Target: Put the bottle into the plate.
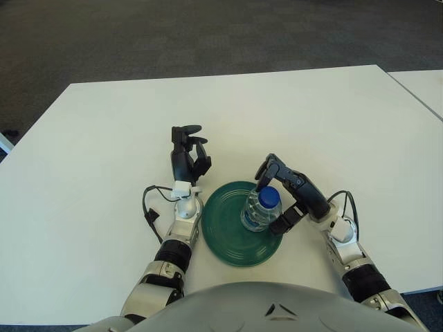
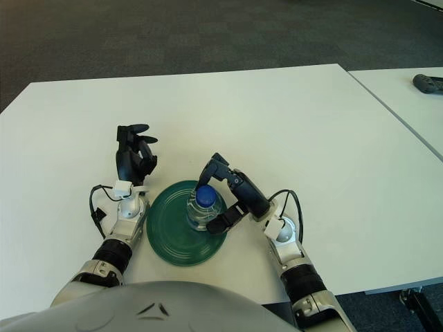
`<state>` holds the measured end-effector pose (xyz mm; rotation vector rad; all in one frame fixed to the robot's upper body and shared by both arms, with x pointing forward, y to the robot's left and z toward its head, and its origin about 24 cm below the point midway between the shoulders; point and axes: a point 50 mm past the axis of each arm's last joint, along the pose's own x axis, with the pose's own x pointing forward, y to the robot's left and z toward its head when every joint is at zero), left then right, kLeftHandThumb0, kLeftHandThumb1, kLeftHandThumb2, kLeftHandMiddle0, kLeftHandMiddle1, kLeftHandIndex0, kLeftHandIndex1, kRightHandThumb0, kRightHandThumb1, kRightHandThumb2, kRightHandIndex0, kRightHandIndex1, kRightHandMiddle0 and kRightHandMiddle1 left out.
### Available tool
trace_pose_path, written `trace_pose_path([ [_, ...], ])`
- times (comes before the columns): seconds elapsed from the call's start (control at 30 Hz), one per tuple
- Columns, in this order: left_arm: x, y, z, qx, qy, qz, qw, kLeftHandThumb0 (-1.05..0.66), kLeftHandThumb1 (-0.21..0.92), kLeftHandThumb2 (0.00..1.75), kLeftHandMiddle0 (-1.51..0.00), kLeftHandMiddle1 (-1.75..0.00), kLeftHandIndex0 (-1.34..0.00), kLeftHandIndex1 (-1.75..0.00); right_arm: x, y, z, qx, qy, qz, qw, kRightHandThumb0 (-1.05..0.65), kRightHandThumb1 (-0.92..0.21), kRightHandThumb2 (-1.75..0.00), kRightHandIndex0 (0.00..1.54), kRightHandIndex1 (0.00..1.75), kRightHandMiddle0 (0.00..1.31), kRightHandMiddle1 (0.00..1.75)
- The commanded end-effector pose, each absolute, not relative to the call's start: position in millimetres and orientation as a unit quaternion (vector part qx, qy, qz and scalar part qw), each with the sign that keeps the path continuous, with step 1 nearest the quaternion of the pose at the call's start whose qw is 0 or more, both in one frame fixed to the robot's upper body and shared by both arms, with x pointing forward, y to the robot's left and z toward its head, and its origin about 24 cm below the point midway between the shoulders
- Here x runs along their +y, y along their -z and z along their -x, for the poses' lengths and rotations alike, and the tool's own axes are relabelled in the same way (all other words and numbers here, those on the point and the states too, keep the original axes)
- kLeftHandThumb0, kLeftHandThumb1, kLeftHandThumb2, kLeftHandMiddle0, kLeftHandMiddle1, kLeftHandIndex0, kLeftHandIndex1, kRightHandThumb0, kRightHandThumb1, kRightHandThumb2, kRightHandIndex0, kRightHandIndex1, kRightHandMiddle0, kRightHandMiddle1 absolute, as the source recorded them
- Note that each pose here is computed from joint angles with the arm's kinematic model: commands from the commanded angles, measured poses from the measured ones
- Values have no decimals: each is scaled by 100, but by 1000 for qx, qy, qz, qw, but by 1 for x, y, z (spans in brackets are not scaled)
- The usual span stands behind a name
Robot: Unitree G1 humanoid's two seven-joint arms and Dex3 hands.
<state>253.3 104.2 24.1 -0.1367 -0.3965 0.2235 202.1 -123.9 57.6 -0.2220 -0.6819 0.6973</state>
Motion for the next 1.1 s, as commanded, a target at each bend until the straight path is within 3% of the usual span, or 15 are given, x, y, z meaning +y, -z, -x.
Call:
trace_pose_path([
  [0.0, 71, -25, -245, -174, -114, 125, 970, -95, 92, 86, -36, -167, -18, -160, -125, -64, -203, -337, -334, 110, 873, -41, -58, -98, 120, 175, 42, 175],
  [0.33, 65, -29, -244, -172, -110, 128, 971, -92, 92, 86, -32, -166, -13, -162, -127, -63, -205, -305, -364, 103, 874, -42, -56, -101, 118, 175, 43, 175],
  [0.53, 63, -31, -245, -173, -107, 133, 970, -92, 92, 86, -32, -166, -11, -162, -135, -58, -206, -275, -391, 96, 873, -43, -51, -108, 94, 175, 47, 175],
  [0.6, 63, -31, -245, -172, -105, 135, 970, -92, 92, 86, -32, -165, -11, -162, -137, -57, -207, -270, -397, 97, 872, -42, -55, -103, 82, 175, 44, 175],
  [0.67, 63, -32, -245, -172, -103, 137, 970, -92, 92, 87, -31, -165, -11, -162, -136, -58, -207, -269, -402, 94, 870, -40, -68, -85, 67, 155, 35, 175],
  [0.73, 62, -32, -245, -172, -102, 138, 970, -92, 92, 87, -31, -164, -10, -162, -136, -57, -208, -269, -403, 88, 870, -39, -76, -74, 61, 145, 30, 175],
  [0.77, 62, -32, -245, -172, -101, 138, 970, -92, 92, 87, -30, -164, -10, -162, -136, -57, -208, -270, -403, 84, 870, -54, -82, -71, 57, 139, 27, 167],
  [0.83, 62, -32, -245, -172, -100, 137, 970, -91, 92, 88, -30, -165, -10, -162, -136, -57, -209, -278, -397, 73, 872, -68, -87, -67, 52, 130, 24, 157],
  [1.07, 61, -32, -246, -170, -100, 126, 972, -91, 92, 90, -31, -167, -9, -164, -137, -56, -211, -308, -377, 43, 872, -81, -92, -52, 42, 110, 12, 134],
])
